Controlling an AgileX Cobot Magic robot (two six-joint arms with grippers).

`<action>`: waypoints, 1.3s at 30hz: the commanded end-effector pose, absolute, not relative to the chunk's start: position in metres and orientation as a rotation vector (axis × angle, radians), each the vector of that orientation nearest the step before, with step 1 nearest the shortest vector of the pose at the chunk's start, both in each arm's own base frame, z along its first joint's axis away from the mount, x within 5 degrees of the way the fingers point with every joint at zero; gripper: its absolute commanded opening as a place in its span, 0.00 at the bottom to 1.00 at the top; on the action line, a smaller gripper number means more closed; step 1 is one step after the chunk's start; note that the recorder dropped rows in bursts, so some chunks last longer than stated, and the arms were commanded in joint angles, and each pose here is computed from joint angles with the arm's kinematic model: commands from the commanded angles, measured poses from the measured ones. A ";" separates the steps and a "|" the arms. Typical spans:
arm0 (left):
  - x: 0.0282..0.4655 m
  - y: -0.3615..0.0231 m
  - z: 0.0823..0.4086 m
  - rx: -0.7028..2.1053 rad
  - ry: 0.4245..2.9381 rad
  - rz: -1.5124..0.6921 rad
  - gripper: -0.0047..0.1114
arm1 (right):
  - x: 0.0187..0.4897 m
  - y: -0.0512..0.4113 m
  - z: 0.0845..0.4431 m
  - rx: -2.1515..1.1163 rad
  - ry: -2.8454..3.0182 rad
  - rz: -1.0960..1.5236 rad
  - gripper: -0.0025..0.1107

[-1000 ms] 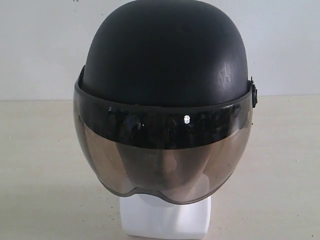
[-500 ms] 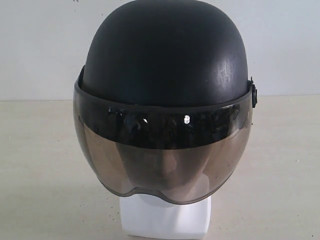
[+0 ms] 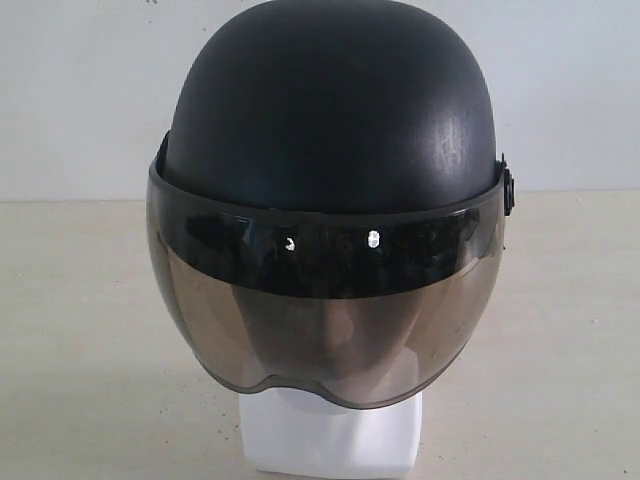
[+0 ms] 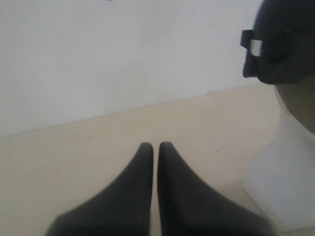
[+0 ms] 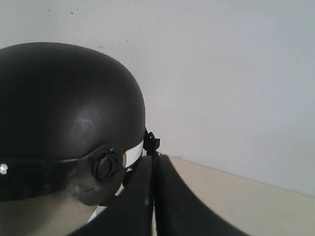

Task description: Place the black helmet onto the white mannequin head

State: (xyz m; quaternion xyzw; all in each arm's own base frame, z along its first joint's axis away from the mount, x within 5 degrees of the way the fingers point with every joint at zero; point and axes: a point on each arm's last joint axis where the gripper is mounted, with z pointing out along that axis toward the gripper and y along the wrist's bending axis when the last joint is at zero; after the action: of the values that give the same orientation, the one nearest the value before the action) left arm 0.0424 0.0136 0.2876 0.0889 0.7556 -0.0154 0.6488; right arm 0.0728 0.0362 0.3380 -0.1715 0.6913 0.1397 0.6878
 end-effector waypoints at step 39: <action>0.032 0.012 0.287 0.281 1.570 -0.060 0.08 | 0.060 0.010 0.279 -0.046 1.587 0.086 0.02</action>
State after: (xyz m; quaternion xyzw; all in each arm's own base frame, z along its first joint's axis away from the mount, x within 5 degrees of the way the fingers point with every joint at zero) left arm 0.0326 0.0128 0.2865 0.1254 0.7096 -0.0234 0.6929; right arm 0.0608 0.0139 0.2977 -0.0536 0.6989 0.0620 0.7105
